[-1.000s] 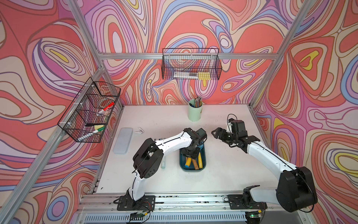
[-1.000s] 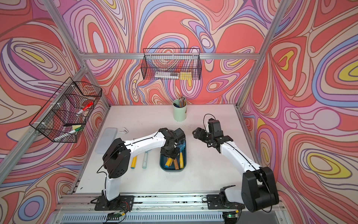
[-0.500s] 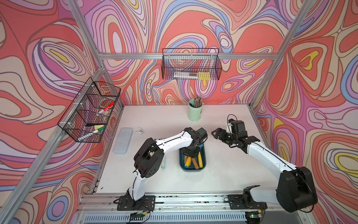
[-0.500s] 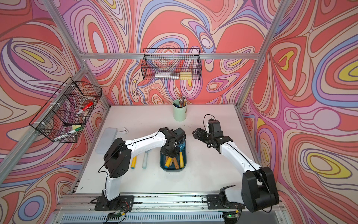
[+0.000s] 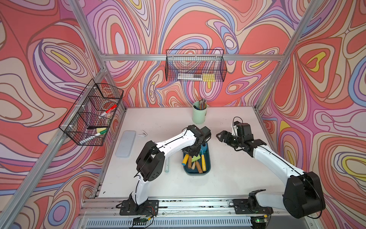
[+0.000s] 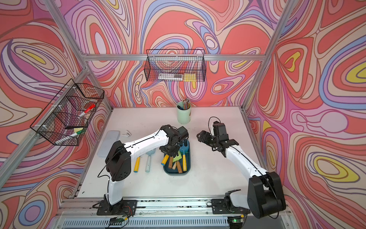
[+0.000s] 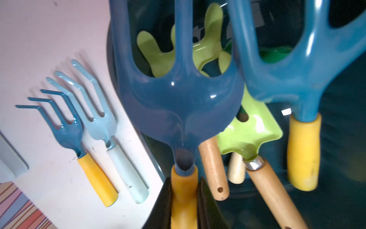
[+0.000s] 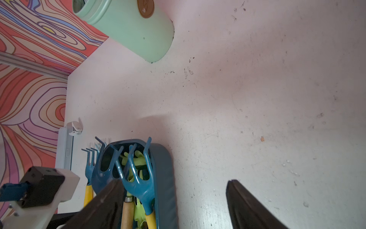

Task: Take the hand rake out of the storage box
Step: Pick up the rake from the storage box, then adjust the rake in the storage box.

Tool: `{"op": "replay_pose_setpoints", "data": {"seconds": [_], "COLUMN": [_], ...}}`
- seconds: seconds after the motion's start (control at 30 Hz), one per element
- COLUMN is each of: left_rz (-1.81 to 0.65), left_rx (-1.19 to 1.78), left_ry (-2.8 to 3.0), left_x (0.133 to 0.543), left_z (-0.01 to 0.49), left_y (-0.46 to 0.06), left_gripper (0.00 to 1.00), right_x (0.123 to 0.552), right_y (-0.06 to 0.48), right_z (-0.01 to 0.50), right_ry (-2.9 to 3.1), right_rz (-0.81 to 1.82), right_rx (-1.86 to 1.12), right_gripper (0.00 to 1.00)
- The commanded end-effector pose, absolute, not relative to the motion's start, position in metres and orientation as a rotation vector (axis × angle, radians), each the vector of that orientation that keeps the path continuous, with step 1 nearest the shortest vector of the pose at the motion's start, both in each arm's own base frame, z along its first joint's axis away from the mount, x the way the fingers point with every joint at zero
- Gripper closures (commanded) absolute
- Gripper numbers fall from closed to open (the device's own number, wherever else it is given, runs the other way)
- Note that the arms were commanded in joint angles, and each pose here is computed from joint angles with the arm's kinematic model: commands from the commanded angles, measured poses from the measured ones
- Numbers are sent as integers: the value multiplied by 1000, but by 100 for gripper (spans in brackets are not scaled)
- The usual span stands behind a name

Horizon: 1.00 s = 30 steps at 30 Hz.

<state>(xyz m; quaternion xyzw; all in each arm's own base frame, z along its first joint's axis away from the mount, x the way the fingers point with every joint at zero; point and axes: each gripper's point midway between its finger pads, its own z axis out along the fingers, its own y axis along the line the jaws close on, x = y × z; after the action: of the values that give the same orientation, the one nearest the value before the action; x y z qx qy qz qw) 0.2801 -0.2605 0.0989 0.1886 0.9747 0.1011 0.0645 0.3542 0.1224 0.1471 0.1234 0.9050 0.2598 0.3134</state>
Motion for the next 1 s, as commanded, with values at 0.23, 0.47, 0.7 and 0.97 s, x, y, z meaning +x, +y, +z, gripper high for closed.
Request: {"op": "replay_pose_setpoints", "data": {"seconds": [0.23,0.47,0.7,0.97], "left_rz": [429,278,284,210], "left_rx": [489,363,362,213], "left_ry": [2848,2864,2868,2782], "left_x": [288,282,279,281], "left_z": [140,148,140,155], "left_y": [-223,-204,-197,-189], "left_gripper": [89,88,90,91], "right_x": [358,362,361,348], "right_y": [128,130,130,167], "right_z": [154,155,154,166], "right_ry": [2372,2373,2375,2399], "right_rz": [707,715,718,664], "right_rx": [300,293,298,61], "right_gripper": [17,17,17,20]}}
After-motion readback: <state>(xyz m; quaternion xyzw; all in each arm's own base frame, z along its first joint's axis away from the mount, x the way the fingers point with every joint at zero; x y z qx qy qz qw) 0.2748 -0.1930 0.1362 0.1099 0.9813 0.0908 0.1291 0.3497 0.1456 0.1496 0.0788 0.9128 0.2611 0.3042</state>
